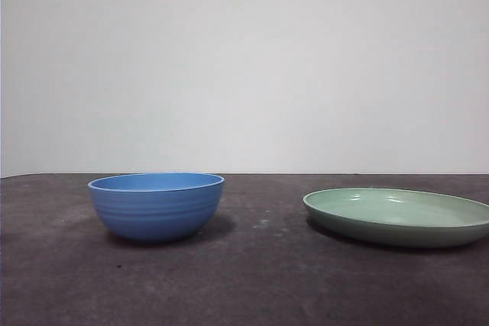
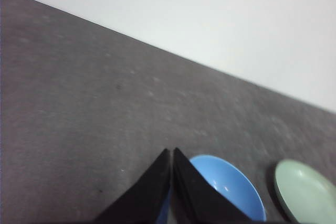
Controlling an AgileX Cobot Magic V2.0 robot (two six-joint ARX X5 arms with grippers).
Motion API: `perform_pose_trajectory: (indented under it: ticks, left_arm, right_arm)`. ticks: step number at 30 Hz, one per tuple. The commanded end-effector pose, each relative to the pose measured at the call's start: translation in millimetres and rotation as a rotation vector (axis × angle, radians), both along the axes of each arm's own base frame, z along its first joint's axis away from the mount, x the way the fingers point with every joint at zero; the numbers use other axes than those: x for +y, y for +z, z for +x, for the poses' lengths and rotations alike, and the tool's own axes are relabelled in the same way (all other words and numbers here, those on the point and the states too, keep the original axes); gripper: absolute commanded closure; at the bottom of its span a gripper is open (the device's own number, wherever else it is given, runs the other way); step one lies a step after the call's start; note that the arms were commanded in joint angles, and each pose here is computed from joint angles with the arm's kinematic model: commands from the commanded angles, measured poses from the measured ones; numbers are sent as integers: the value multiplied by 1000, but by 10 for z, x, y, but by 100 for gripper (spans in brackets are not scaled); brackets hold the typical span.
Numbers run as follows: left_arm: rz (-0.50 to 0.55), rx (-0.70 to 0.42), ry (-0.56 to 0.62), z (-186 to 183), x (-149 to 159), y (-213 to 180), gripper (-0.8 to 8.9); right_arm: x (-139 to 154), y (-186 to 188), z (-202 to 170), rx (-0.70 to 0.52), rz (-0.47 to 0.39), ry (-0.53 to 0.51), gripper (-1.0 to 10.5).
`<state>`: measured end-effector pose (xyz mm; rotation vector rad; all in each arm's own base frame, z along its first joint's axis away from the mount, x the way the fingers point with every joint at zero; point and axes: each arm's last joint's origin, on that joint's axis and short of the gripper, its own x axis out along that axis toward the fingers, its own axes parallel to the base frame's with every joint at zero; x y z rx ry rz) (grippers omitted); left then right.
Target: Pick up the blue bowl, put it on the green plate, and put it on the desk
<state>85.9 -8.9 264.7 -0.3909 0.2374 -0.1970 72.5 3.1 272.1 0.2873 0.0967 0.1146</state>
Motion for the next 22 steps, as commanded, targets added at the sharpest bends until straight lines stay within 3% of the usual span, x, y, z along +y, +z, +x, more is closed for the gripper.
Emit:
perform_pose_trajectory:
  ticks: [1, 15, 22]
  left_arm:
    - [68, 14, -74, 76, -19, 150, 804]
    - [195, 272, -539, 471, -182, 436, 804]
    - [214, 314, -657, 463, -286, 422, 805]
  right_arm:
    - [11, 161, 54, 47, -57, 46, 939]
    - [106, 542, 495, 472, -176, 454, 939]
    - [191, 465, 525, 580, -195, 594, 939]
